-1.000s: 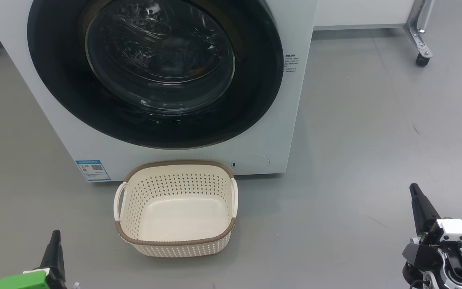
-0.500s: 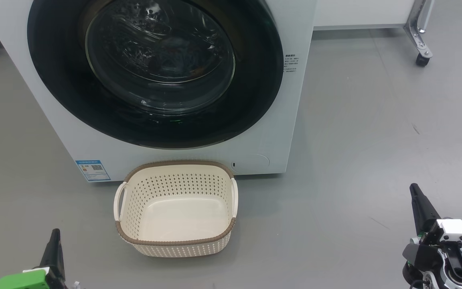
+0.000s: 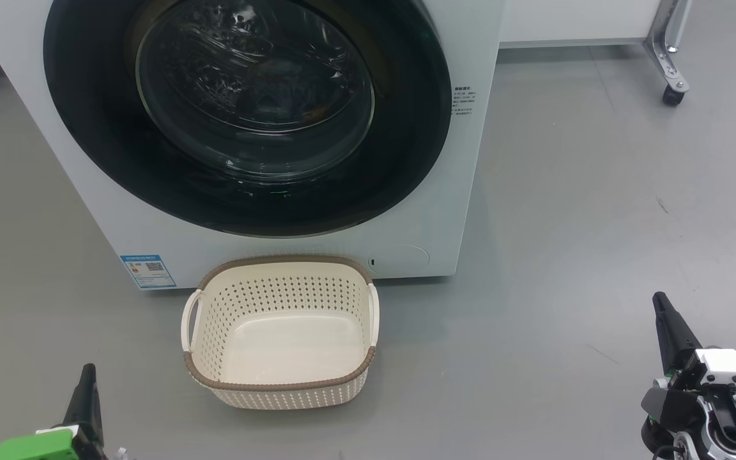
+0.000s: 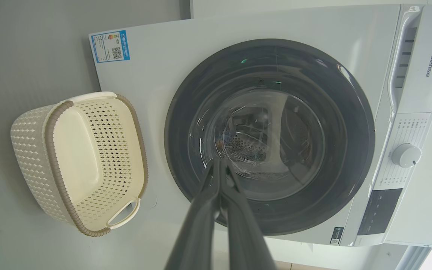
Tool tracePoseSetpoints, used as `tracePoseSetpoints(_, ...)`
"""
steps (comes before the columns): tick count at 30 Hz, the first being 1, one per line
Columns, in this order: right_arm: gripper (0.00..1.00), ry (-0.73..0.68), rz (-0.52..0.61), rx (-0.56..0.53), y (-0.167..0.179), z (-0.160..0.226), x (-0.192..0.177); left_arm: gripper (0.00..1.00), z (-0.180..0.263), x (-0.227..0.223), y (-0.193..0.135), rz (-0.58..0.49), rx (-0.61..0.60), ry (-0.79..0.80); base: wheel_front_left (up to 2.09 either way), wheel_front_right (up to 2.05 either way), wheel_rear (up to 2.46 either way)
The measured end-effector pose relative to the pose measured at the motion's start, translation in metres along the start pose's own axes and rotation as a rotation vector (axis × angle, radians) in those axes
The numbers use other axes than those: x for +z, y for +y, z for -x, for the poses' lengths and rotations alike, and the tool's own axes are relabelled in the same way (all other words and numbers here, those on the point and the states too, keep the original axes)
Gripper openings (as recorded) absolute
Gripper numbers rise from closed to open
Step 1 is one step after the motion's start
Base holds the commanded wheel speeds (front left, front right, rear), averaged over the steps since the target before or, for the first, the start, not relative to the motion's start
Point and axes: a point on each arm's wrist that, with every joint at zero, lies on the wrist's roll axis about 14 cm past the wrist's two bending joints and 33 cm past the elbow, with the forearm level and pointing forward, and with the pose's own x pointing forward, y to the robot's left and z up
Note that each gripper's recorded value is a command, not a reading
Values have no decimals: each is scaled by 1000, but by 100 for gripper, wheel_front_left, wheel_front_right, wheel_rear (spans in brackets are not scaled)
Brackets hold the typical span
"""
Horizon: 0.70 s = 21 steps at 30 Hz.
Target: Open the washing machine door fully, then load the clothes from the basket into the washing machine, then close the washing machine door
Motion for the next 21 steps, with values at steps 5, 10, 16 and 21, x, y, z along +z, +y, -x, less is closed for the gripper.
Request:
tracePoseSetpoints(5, 0, 0, 0, 0, 0, 0, 0, 0, 0, 0, 0, 0, 0, 0, 0, 0, 0)
tracePoseSetpoints(10, 0, 0, 0, -1, 0, 0, 0, 0, 0, 0, 0, 0, 1, -1, 0, 0, 0)
tracePoseSetpoints(16, 0, 0, 0, -2, -1, 0, 0, 0, 0, 0, 0, 0, 1, -1, 0, 0, 0)
tracePoseSetpoints(21, 0, 0, 0, -3, -1, 0, 0, 0, 0, 1, 0, 0, 1, -2, 0, 0, 0)
